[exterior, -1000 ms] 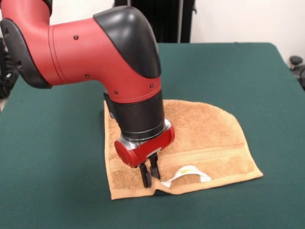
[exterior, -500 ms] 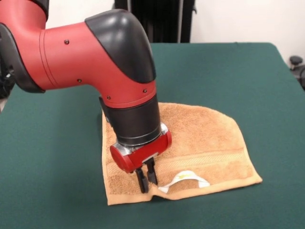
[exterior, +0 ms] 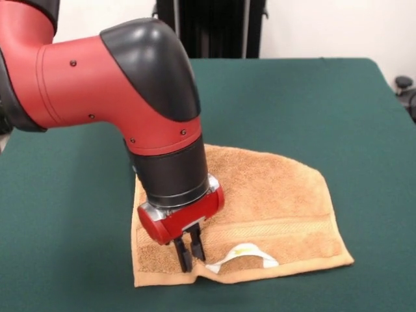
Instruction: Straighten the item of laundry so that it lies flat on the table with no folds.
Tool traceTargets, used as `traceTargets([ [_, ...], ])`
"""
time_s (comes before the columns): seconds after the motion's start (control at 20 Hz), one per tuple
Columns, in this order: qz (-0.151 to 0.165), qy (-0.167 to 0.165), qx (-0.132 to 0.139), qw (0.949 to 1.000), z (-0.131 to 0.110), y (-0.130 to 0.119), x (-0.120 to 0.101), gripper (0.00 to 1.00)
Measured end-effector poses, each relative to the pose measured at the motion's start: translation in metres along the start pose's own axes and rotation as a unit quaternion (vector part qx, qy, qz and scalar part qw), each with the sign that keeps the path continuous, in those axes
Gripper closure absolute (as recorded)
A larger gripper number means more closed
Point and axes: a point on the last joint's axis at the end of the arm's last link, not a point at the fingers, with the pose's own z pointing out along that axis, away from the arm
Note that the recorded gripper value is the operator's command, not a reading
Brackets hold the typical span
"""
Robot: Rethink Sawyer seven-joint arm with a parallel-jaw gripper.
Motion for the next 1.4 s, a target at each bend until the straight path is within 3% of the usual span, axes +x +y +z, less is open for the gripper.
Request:
traceTargets([
  [1.4, -0.046, 0.019, 0.032, 0.9983, -0.021, -0.073, -0.002, 1.0],
])
